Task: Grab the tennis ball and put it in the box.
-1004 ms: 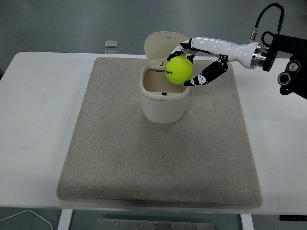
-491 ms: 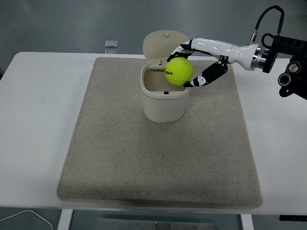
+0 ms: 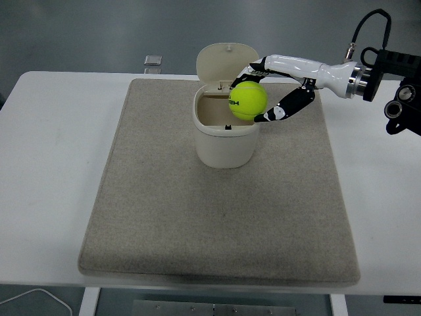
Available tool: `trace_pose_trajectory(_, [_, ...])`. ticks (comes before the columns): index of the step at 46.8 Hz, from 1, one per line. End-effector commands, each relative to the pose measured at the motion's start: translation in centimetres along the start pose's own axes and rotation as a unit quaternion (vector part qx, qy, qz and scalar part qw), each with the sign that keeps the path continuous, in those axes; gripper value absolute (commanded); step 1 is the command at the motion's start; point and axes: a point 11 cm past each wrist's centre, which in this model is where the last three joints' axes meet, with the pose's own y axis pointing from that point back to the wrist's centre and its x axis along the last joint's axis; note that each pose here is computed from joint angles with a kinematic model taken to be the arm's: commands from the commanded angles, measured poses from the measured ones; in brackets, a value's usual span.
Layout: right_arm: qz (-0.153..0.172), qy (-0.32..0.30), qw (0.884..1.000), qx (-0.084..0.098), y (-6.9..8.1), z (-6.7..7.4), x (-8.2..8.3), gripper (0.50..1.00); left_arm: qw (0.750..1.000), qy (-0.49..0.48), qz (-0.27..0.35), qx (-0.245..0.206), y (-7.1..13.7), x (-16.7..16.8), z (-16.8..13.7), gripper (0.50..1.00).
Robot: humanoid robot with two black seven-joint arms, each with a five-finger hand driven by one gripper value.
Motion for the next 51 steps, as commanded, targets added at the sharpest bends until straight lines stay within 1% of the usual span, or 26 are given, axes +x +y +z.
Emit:
trace_pose_trajectory(1, [-0.003, -0.002, 1.0, -0.001, 0.06, 0.05, -0.05, 0.795, 1.0, 0.001, 0.0, 0.0, 0.0, 0.0, 0.04, 0.992])
trace_pose_trajectory(9, [-0.004, -0.002, 1.0, 0.0, -0.01, -0.02, -0.04, 0.858, 1.0, 0.0, 0.0, 0.0, 0.0, 0.0, 0.04, 0.992])
trace_pose_trajectory(51, [-0.014, -0.008, 1.0, -0.002, 0.12, 0.09, -0.27, 0.862, 1.0, 0.0, 0.0, 0.0, 0.0, 0.0, 0.04, 0.99])
